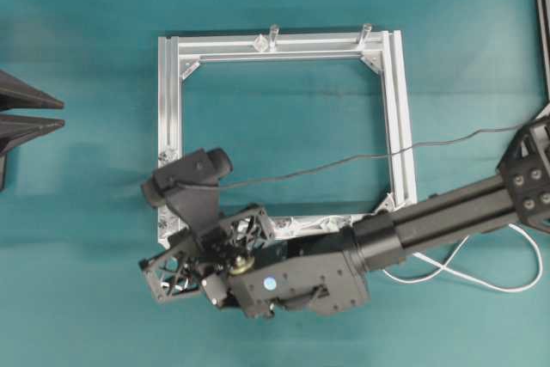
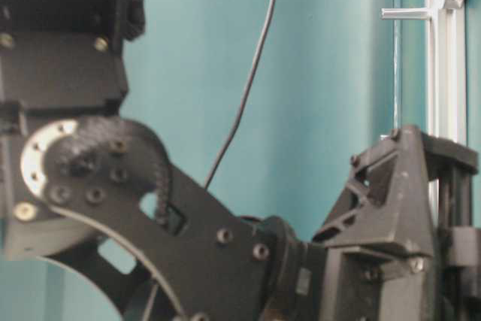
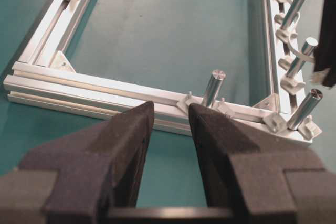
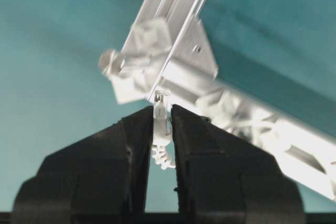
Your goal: Move the cable alternately left and right between 8 closely spaced pins so it hooks onto each one.
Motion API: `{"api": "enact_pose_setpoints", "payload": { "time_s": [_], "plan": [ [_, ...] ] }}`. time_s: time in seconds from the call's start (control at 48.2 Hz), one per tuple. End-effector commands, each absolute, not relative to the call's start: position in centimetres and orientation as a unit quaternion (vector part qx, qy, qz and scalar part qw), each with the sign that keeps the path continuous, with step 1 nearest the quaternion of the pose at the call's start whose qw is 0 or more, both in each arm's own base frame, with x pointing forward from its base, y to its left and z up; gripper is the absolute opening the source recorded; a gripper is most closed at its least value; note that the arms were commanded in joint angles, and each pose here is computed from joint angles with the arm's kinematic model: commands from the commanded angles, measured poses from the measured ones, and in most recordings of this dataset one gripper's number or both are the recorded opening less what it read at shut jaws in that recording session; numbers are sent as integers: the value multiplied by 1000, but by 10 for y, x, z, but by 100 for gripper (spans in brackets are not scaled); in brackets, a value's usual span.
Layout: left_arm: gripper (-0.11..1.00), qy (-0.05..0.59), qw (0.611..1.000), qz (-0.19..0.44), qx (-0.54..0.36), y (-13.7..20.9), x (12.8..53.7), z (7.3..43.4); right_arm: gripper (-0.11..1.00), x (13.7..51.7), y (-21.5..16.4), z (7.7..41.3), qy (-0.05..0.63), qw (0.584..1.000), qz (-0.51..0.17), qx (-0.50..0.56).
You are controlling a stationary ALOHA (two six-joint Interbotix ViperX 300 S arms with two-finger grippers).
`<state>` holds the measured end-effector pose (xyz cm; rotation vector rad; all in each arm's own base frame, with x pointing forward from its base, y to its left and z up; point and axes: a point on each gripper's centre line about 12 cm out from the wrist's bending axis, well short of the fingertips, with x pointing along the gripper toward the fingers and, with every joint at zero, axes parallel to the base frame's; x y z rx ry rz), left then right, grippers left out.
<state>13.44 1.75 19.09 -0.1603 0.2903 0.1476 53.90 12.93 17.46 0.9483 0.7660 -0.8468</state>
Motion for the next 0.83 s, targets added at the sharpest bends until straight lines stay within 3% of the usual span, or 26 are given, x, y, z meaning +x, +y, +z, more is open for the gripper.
{"api": "enact_pose_setpoints", "payload": {
  "time_s": [0.0,0.477,0.809],
  "plan": [
    [38,141,984,73,-80,18,136,194,13,539,143,195,339,746,-364,442],
    [38,140,984,72,-79,17,136,195,13,535,159,196,336,743,-360,454],
    [38,141,985,65,-79,15,136,195,13,558,161,195,322,755,-344,457]
  ]
}}
